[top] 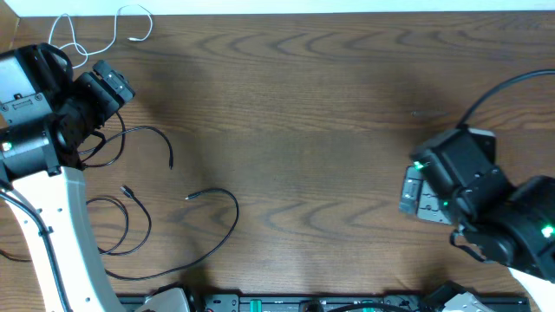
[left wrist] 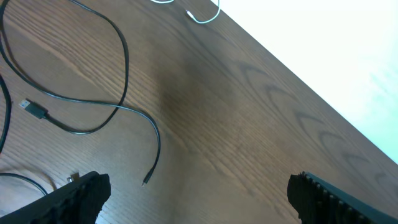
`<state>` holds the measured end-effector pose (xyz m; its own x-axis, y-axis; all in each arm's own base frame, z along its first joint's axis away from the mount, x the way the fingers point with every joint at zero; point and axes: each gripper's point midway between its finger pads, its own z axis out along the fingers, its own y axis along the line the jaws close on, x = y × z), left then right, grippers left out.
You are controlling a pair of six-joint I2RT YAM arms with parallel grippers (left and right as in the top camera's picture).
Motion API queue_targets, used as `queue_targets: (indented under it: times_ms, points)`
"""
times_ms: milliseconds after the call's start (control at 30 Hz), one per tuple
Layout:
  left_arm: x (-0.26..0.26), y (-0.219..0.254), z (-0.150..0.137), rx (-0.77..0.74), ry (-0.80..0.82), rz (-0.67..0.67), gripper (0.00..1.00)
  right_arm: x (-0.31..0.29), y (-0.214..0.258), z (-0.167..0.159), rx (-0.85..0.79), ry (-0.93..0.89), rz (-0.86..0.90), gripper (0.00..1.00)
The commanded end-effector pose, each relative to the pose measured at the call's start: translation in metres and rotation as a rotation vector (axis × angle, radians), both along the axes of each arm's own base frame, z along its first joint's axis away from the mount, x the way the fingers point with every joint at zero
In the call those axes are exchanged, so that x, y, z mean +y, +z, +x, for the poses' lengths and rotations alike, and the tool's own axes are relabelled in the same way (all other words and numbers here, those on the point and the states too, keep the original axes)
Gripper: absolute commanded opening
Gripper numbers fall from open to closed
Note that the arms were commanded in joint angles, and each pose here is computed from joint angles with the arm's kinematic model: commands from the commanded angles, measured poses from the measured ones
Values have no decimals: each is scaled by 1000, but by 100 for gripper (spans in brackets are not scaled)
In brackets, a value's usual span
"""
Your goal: Untangle cables
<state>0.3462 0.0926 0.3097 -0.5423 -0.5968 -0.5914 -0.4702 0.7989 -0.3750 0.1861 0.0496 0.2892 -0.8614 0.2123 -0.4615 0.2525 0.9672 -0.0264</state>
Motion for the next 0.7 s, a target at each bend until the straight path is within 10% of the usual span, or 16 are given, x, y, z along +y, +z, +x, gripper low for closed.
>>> queue_targets:
  times_ms: [0,667]
  points:
    - [-1,-1,1,2,-20,5,96,-18,10,5,-89,-91,33,99]
    - [-1,-1,1,2,-20,5,96,-48,-56,43,-402,2,117,99]
